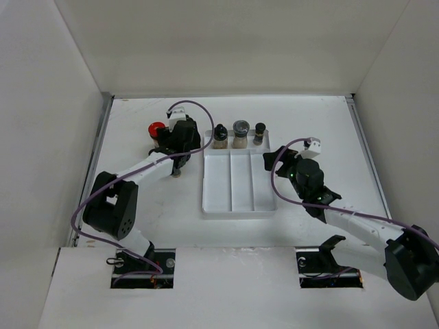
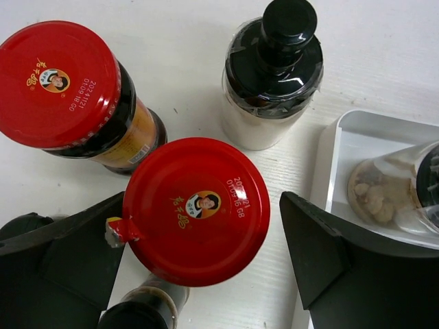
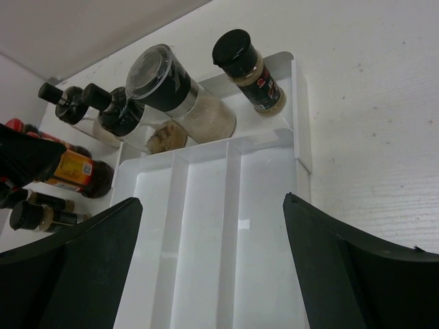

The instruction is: Organize the condiment bottles

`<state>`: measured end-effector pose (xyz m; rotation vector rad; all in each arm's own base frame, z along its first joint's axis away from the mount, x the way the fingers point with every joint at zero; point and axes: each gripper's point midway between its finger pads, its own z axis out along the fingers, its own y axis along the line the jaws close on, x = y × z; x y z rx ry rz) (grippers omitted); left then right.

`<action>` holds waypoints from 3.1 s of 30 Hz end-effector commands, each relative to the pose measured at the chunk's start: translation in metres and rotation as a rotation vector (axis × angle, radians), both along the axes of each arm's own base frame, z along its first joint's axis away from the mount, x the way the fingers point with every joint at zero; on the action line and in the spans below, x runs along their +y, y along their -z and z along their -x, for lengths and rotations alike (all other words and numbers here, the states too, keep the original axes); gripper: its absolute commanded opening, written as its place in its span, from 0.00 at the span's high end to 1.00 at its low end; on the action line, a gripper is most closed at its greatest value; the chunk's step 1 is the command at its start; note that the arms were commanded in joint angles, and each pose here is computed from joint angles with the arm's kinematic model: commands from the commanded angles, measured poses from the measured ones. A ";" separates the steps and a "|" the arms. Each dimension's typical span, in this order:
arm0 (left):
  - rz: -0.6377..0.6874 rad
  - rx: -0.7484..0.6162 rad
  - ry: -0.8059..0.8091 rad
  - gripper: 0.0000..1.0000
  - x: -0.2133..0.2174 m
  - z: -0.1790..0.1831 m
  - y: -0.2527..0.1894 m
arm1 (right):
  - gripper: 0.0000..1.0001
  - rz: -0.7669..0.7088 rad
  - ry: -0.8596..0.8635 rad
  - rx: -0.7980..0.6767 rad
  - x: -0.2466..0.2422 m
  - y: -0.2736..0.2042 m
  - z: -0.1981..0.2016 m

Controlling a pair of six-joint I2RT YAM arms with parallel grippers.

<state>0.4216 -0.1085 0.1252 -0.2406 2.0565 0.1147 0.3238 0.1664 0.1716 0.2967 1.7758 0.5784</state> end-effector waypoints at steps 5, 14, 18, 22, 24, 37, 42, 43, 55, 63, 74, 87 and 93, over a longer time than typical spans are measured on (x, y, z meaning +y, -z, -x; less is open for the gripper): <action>0.038 -0.078 -0.004 0.15 -0.003 -0.026 -0.021 | 0.09 -0.035 -0.011 -0.056 0.007 -0.016 -0.006; 0.066 -0.151 0.019 0.49 -0.012 -0.025 -0.047 | 0.09 -0.026 -0.016 -0.046 0.009 -0.012 -0.008; 0.088 -0.230 0.031 0.53 -0.016 -0.023 -0.078 | 0.09 -0.024 -0.021 -0.044 0.010 -0.010 -0.008; 0.125 -0.316 0.038 0.54 -0.019 -0.018 -0.117 | 0.09 -0.028 -0.021 -0.050 0.010 -0.012 -0.008; 0.128 -0.346 0.048 0.55 -0.021 -0.015 -0.132 | 0.09 -0.029 -0.021 -0.051 0.009 -0.012 -0.007; 0.193 -0.331 0.268 0.55 -0.101 0.066 -0.146 | 0.09 -0.056 0.017 -0.082 -0.003 -0.021 -0.003; 0.244 -0.346 0.390 0.55 -0.161 0.077 -0.152 | 0.09 -0.057 0.060 -0.072 -0.015 -0.016 -0.006; 0.252 -0.348 0.412 0.55 -0.174 0.076 -0.150 | 0.09 -0.058 0.072 -0.067 -0.019 -0.015 -0.007; 0.247 -0.307 0.512 0.55 -0.246 0.043 -0.110 | 0.08 -0.117 0.166 -0.043 -0.049 -0.004 -0.010; 0.200 -0.253 0.523 0.54 -0.258 0.030 -0.064 | 0.08 -0.118 0.161 -0.047 -0.047 -0.005 -0.011; 0.194 -0.299 0.492 0.11 -0.242 0.036 -0.086 | 0.07 -0.115 0.159 -0.045 -0.046 -0.004 -0.011; 0.144 -0.325 0.064 0.12 -0.035 0.029 -0.113 | 0.07 -0.120 0.141 -0.051 -0.041 -0.006 -0.012; 0.112 -0.262 -0.135 0.09 0.044 0.001 -0.084 | 0.05 -0.114 0.127 -0.054 -0.037 -0.007 -0.012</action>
